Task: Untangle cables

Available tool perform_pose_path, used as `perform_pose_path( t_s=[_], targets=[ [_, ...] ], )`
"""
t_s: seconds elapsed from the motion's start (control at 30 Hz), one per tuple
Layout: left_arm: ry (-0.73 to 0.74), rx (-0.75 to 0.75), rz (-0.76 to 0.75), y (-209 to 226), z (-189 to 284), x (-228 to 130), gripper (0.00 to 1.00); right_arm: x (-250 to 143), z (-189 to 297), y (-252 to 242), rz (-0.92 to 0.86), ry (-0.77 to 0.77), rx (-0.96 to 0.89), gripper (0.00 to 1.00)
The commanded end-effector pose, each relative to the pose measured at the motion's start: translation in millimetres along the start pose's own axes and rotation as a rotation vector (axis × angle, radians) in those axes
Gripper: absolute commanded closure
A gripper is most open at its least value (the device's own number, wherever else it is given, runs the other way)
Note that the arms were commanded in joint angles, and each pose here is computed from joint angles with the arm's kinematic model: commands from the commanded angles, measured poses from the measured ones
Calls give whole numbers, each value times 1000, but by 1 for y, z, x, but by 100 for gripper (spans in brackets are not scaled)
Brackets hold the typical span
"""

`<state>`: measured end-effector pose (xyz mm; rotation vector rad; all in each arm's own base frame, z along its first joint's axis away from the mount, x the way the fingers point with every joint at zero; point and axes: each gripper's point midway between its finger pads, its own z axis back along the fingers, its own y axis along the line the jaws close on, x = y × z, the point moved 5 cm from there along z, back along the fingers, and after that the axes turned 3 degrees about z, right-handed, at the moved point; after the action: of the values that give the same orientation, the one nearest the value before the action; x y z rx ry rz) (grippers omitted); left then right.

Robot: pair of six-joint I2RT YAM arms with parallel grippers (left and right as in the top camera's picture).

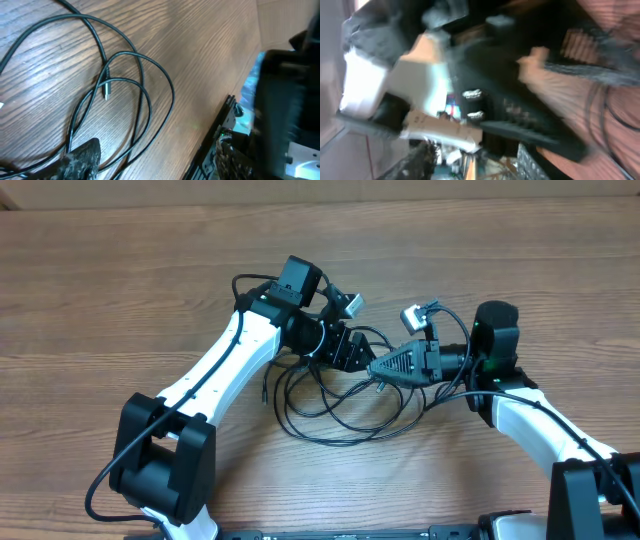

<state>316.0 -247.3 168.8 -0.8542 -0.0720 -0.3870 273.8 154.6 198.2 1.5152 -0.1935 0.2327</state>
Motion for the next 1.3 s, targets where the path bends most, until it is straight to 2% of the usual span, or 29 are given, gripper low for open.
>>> perform_pose_path(
  t_s=[0.0,0.1,0.2,0.37,0.53,0.67,0.93,1.27],
  targets=[
    [1,19,5,0,-2,0,27,11,4,-29,-15,-141,-180,46],
    [1,19,4,0,-2,0,27,14,9,-47,2,-202,-306,45],
    [1,18,4,0,-2,0,25,23,16,-49,79,-239,-354,42],
    [-3,17,0,0,-2,0,23,49,58,-46,98,-374,-413,42],
    [-9,12,-26,-4,-5,2,23,47,115,-60,-68,-508,-481,42],
    [-24,3,-86,-15,-14,6,22,15,165,-89,-258,-590,-661,42],
    [-21,167,-161,-20,-37,0,21,-39,216,-113,-516,-576,-1041,39],
    [-36,271,-258,-40,-71,-6,24,-33,230,-74,-626,-456,-1312,44]
  ],
)
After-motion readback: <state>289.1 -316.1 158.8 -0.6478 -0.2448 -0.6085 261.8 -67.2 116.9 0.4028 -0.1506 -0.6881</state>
